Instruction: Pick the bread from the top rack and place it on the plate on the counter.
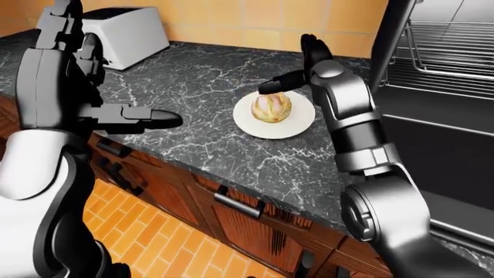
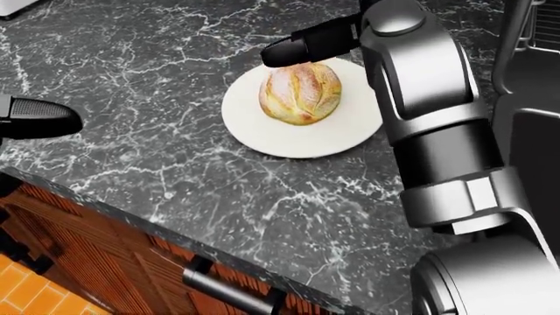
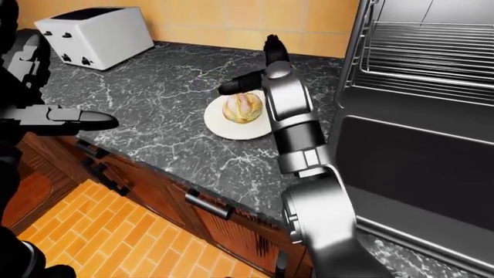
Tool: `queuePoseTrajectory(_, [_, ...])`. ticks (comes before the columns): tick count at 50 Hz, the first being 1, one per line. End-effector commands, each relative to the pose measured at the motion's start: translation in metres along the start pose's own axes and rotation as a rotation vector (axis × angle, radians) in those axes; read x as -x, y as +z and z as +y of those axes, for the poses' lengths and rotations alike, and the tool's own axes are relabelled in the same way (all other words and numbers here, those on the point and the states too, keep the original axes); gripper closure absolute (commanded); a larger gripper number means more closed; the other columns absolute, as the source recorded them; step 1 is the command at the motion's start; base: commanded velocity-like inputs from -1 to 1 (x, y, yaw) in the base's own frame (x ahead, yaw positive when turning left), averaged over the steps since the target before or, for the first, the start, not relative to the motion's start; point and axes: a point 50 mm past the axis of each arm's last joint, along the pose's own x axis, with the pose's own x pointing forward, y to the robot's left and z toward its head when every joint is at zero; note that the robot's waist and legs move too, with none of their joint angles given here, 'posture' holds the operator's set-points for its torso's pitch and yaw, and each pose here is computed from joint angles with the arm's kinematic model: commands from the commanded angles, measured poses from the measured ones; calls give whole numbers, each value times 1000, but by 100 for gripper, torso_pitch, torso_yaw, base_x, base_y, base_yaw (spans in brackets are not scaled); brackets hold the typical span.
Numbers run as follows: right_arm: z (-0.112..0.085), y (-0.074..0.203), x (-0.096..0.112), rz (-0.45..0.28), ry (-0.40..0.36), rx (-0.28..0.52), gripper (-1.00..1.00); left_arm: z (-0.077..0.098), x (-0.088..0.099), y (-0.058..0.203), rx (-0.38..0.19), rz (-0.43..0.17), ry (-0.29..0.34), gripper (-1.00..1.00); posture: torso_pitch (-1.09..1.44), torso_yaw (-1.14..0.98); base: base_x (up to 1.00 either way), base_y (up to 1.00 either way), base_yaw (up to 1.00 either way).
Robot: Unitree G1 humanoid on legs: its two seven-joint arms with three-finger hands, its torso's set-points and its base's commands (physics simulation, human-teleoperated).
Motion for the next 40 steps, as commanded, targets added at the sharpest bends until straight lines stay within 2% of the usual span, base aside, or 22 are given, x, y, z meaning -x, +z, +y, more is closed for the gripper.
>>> queuePoseTrajectory(1, [-5,31,10,-111,-19,-6,-100,3,1,12,-8,-70,21,-100,0,59,0,0,0])
queuePoseTrajectory(24, [-5,83,53,-250,22,-8,-100,3,-1,8,-12,-60,22,-100,0,59,0,0,0])
queuePoseTrajectory(40, [-11,119,94,-353,37,-28,-100,0,-4,8,-13,-60,13,-100,0,59,0,0,0])
